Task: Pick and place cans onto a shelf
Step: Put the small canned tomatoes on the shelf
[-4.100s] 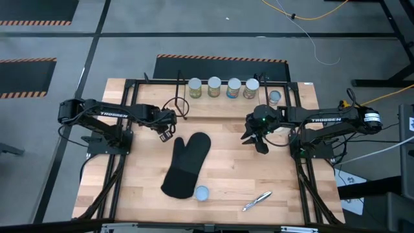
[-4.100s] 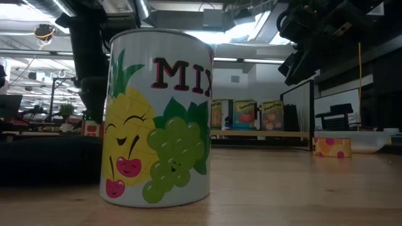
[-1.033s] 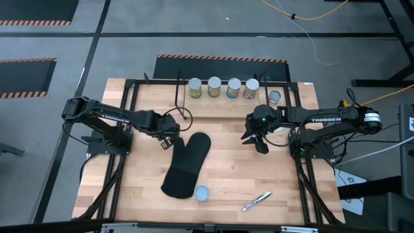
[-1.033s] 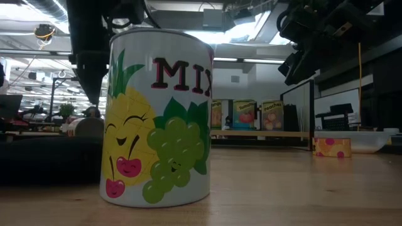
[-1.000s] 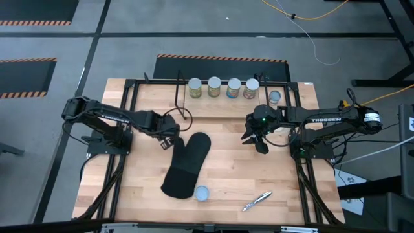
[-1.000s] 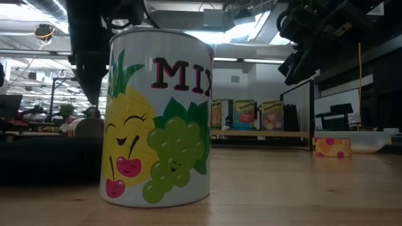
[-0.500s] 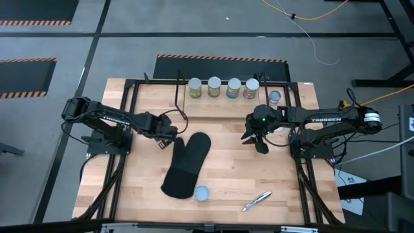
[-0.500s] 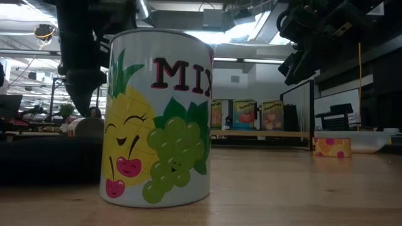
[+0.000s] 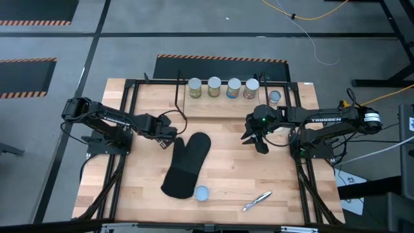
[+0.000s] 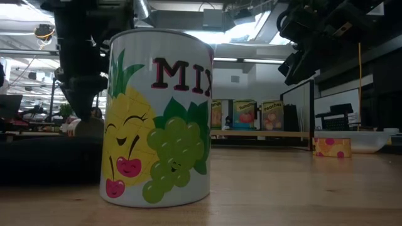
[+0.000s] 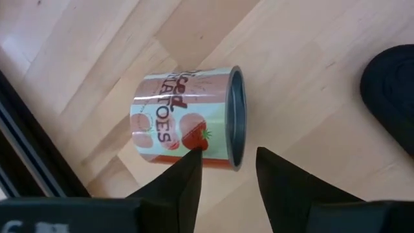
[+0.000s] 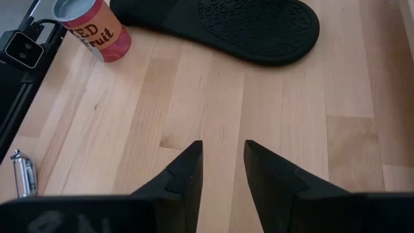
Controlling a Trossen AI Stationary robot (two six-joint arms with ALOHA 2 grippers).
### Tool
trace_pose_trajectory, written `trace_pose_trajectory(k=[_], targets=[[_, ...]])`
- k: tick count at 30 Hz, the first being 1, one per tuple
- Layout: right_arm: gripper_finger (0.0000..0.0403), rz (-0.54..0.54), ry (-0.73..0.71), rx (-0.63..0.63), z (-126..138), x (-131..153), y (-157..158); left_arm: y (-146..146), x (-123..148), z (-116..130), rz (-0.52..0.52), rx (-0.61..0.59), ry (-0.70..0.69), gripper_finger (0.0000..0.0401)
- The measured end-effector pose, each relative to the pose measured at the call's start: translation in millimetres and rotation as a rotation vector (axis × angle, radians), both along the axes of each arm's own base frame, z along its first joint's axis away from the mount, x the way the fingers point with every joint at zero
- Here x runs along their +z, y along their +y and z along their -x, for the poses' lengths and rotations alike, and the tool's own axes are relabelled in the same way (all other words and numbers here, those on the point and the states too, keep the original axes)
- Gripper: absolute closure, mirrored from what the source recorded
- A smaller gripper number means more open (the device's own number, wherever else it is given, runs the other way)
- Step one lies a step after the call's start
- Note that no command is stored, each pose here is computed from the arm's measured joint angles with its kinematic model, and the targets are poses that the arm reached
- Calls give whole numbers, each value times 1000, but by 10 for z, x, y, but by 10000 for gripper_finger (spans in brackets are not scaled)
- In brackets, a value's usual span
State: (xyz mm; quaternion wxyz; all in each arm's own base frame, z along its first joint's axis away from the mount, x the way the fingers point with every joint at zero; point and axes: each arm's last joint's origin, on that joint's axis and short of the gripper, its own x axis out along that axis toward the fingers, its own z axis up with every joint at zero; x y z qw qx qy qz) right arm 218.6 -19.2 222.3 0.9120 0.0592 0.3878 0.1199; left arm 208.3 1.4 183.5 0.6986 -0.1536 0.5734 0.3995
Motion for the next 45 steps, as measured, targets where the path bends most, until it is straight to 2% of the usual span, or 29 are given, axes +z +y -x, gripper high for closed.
trace_pose_trajectory(k=[10, 17, 24, 33, 42, 45], targets=[[285, 0, 0, 0, 0, 0, 0, 10, -125, 86, -25, 88, 1, 263], [285, 0, 0, 0, 0, 0, 1, 28, -126, 88, -92, 87, -7, 263], [285, 0, 0, 0, 0, 0, 1, 34, -123, 77, -116, 87, -21, 270], [285, 0, 0, 0, 0, 0, 0, 42, -118, 74, -149, 71, -19, 311], [285, 0, 0, 0, 0, 0, 1, 42, -118, 49, -148, 61, -39, 391], [285, 0, 0, 0, 0, 0, 1, 41, -118, 48, -148, 61, -40, 396]])
